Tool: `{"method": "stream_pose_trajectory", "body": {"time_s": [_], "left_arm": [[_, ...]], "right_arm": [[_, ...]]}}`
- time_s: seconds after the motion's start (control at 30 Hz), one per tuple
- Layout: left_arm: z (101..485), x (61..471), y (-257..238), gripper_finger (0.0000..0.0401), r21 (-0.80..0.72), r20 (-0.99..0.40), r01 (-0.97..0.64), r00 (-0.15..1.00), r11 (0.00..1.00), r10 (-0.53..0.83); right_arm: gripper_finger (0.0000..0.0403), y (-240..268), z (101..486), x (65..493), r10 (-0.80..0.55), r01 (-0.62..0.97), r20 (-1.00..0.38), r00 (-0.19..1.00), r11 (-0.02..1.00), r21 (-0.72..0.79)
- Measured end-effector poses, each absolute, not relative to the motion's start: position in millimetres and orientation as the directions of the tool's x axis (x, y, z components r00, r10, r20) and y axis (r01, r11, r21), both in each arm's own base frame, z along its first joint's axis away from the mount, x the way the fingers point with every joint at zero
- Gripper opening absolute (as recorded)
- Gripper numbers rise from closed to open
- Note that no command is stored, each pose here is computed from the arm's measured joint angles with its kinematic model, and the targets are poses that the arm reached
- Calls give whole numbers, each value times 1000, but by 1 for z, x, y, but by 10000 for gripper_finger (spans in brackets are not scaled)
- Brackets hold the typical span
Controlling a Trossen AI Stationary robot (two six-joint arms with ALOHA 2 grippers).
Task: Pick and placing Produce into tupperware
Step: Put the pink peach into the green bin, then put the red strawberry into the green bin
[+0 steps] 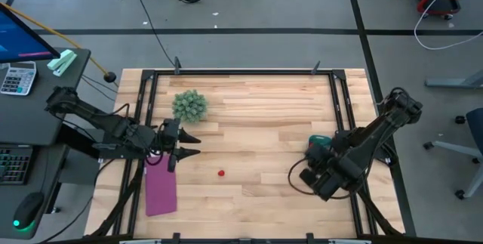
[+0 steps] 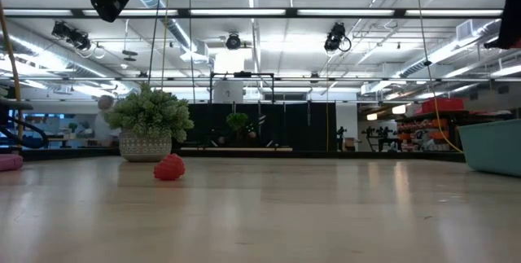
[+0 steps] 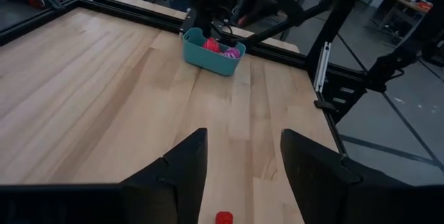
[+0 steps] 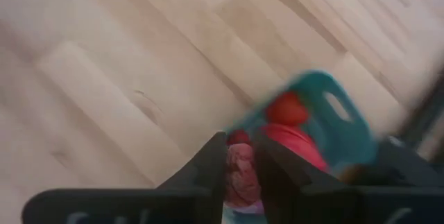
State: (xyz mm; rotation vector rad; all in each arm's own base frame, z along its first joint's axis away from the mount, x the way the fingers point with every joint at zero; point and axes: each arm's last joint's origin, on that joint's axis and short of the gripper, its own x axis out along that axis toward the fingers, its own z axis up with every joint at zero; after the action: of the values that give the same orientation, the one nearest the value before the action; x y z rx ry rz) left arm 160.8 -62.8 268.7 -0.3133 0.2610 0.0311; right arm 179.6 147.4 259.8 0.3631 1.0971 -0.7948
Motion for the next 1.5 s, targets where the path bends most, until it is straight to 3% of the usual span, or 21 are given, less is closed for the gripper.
{"method": "stream_pose_trajectory", "body": {"time_s": [0.2,0.47,0.67,0.87,1.13,1.5], "left_arm": [[269,161,-63,189,-300,-259,-70,966,951,-10],[269,161,-63,186,-300,-259,-71,966,951,-10],[269,161,-63,183,-300,-259,-71,966,951,-10],[269,161,-63,183,-300,-260,-71,966,951,-10],[264,165,-65,183,-316,-286,-88,958,945,-6],[216,203,-90,172,-301,-475,-169,880,939,6]], "right_arm": [[92,145,257,176,-405,739,-899,169,655,-156],[126,139,226,167,-419,766,-904,84,607,-210],[158,138,199,165,-372,736,-924,92,650,-188],[206,138,196,164,-362,719,-929,83,667,-195],[243,142,205,170,-350,691,-928,128,703,-170],[242,150,228,186,-393,689,-856,336,722,-61]]}}
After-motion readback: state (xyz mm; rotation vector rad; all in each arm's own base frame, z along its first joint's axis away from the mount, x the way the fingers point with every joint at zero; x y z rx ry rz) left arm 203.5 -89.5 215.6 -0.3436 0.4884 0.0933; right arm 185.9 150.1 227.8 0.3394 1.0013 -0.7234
